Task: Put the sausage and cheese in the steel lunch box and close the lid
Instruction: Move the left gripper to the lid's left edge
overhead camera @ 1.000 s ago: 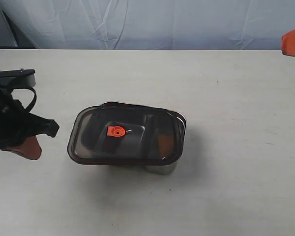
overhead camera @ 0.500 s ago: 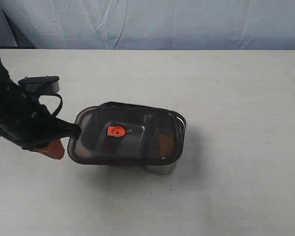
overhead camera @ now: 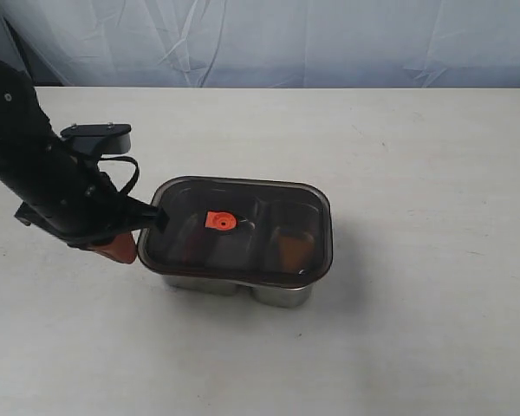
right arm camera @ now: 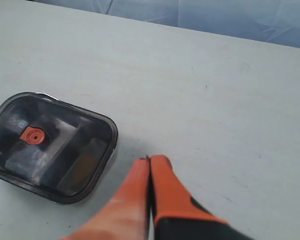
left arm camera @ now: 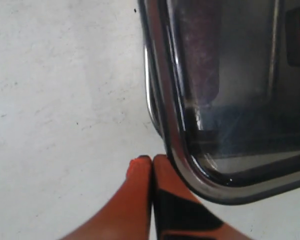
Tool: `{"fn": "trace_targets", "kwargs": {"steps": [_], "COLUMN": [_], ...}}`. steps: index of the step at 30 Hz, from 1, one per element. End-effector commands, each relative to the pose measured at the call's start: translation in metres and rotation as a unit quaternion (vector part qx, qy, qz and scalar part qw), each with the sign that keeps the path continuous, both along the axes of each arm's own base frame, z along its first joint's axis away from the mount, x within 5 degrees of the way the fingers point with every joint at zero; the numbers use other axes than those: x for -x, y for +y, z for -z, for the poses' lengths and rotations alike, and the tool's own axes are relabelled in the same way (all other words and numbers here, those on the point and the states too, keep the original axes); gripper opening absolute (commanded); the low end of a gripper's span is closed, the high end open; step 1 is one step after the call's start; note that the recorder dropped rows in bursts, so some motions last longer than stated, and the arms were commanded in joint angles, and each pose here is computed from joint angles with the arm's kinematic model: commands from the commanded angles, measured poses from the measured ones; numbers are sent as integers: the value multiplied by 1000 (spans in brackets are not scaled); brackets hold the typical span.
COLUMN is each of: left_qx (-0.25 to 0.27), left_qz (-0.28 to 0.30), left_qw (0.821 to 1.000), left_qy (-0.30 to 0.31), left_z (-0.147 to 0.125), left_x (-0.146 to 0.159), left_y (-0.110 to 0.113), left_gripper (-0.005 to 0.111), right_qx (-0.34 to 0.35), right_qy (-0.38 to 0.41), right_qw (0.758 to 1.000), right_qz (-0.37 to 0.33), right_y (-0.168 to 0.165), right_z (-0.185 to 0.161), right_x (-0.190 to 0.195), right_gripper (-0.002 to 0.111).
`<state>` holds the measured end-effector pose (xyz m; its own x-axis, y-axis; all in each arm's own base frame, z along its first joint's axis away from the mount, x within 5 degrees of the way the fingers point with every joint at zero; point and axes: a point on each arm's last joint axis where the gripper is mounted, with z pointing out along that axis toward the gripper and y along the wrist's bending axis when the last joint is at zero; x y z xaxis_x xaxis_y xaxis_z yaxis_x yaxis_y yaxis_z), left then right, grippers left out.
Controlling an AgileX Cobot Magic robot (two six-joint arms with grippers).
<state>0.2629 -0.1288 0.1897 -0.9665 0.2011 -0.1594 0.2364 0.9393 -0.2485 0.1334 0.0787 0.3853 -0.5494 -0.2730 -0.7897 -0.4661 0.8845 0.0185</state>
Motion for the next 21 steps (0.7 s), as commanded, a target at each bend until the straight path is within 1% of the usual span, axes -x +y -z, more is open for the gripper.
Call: {"fn": "trace_targets", "kwargs": {"steps": [1,8,13,15,18,21], "left_qx": [5,-21,-46,-45,-38,-37], "left_qz": [-2,17,20,20,16,15], "left_qw": [1000,1000,999,999,999,999], "left_qy": [-20,-12,0,-2,-20,-27], "left_z": [-4,-4,-2,-4,-7,-8], "left_x": [-5,-3,-1,-1,-3,-4], "left_y": [-3,1,5,5,5,5], "left_gripper": [0,0,0,0,0,0], "right_qx": [3,4,3,-2,-15,-20], "right_qy": [-12,-12,-9,6,57,83], "right_qw": [1000,1000,1000,1000,998,996], "right_qz": [2,2,4,8,6,8], "right_y": [-2,-2,-2,1,13,24], "right_z": [-3,-3,0,13,49,81], "right_x": [1,1,0,-3,-13,-27], "right_gripper": [0,0,0,-1,-1,-1]}}
